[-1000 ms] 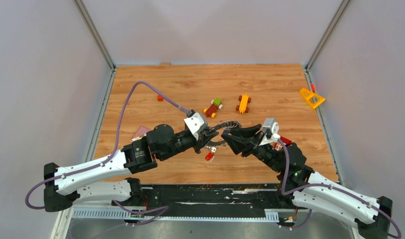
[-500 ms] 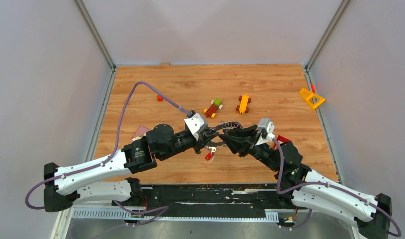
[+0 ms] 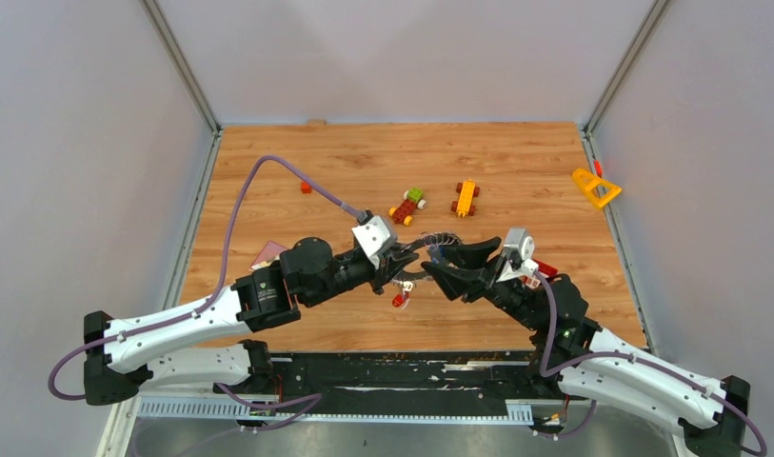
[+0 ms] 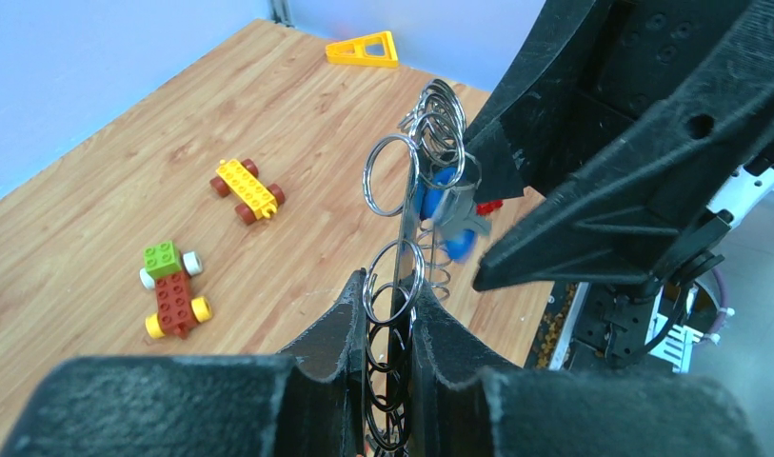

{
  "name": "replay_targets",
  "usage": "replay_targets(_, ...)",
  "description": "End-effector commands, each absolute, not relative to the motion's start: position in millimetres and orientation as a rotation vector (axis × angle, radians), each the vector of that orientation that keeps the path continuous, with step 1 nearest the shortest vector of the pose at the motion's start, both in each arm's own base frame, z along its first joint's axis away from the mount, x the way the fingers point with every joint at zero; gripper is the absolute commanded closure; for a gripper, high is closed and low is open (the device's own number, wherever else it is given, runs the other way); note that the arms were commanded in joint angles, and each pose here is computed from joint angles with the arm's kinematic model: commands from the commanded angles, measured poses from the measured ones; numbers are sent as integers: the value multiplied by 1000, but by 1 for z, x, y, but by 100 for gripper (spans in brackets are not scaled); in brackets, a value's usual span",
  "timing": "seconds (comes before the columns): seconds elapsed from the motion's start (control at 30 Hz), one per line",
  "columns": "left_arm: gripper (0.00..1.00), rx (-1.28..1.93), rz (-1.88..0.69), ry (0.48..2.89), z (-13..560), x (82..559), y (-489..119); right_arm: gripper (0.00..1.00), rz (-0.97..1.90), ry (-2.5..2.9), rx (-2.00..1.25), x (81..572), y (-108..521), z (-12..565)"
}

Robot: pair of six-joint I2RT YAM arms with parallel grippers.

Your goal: Remove the keys from the keyring

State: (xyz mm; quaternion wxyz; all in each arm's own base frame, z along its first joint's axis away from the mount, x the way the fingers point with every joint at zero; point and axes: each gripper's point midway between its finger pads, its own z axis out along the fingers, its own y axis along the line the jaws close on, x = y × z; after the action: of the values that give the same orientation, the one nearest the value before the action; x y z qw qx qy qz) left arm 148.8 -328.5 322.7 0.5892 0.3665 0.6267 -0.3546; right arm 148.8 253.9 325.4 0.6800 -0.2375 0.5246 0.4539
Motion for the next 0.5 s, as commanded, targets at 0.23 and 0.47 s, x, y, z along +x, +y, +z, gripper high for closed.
replay_targets(0.23,100,814,-889,1380,352,143,-329,63,1025,1132,-534,146,251,333)
replay_targets(0.47,100,812,-891,1377,353,143,-328,77,1028,1136,-532,145,251,332)
